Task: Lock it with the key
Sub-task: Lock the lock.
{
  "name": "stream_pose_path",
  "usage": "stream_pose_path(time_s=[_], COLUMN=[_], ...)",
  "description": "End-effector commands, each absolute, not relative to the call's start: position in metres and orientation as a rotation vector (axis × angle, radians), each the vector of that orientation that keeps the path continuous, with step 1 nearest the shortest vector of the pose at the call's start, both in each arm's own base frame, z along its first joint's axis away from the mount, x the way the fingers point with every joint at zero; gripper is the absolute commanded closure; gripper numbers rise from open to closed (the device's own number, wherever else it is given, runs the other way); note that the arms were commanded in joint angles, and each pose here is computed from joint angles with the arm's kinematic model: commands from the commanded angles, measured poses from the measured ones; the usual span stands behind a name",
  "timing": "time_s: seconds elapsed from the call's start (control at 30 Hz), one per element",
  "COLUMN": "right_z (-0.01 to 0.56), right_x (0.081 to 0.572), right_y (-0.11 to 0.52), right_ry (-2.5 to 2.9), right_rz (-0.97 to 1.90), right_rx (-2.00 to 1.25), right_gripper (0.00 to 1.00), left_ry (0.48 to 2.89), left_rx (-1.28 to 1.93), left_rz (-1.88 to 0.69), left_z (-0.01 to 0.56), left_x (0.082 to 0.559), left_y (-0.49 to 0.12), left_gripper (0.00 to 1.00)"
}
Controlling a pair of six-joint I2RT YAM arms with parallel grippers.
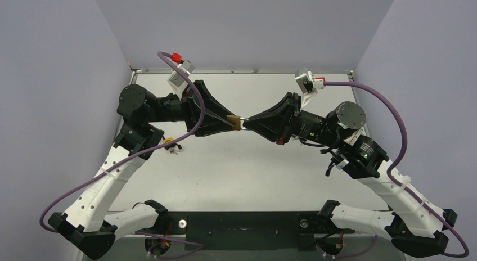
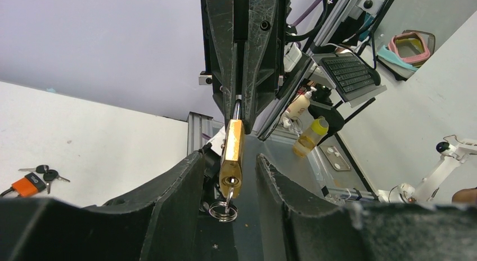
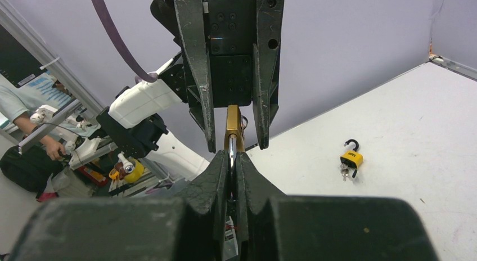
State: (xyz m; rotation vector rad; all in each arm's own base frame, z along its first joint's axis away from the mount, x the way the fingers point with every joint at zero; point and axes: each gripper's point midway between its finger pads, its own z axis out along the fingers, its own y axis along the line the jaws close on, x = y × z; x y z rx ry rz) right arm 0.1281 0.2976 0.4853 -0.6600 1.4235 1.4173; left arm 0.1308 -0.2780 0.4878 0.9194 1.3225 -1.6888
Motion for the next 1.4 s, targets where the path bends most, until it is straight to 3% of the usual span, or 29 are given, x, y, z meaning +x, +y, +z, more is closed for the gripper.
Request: stream_pose_path(time_s=[0.0,0.27,0.4,0.57,0.63,0.67,0.73,0.8,0.87,1.0,1.37], right_z=[0.522,0.520,0.516,0.507,0.505,0.504,0.503,0.498,0.497,0.486,0.474], right_x=[0.121,0.122,0.125,0.131,0.133,0.135,0.136,0.136,0.137,0.145,0.153], right_y=[0.291,0.292,0.293,0.294,0.292,0.291,0.287,0.283,0.278,0.265,0.269], right_ry=[1.285,1.293,1.303,1.337,1.347,1.348,1.348,1.355,1.353,1.371,1.400], right_rz=[1.437,1.435,1.426,1.390,1.367,1.350,1.325,1.304,1.281,1.236,1.247], right_rx=[-0.654,-0.650,-0.646,-0.640,-0.634,-0.635,-0.630,-0.635,-0.632,-0.611,-0.624], right_gripper=[1.00,1.00,1.00,1.00,0.89,0.76,0.60,0.50,0.45,0.44,0.61], left_ry=[1.262,1.273,1.285,1.299,1.302,1.313,1.327,1.333,1.352,1.370,1.410], left_rx=[0.947,0.937,0.923,0.883,0.866,0.858,0.844,0.836,0.825,0.819,0.792], left_rz=[-1.687,-1.693,-1.697,-1.697,-1.701,-1.703,-1.700,-1.679,-1.659,-1.641,-1.627], left_z=[0.496,0.494,0.493,0.492,0.493,0.492,0.491,0.490,0.487,0.486,0.484], left_x=[0.125,0.127,0.128,0.133,0.134,0.135,0.137,0.139,0.142,0.142,0.139], left_y=[-0.278,-0.279,-0.280,-0.281,-0.281,-0.281,-0.282,-0.281,-0.280,-0.279,-0.274], left_gripper=[0.65,0.78,0.98,1.00,1.00,1.00,1.00,1.00,1.00,1.00,1.00])
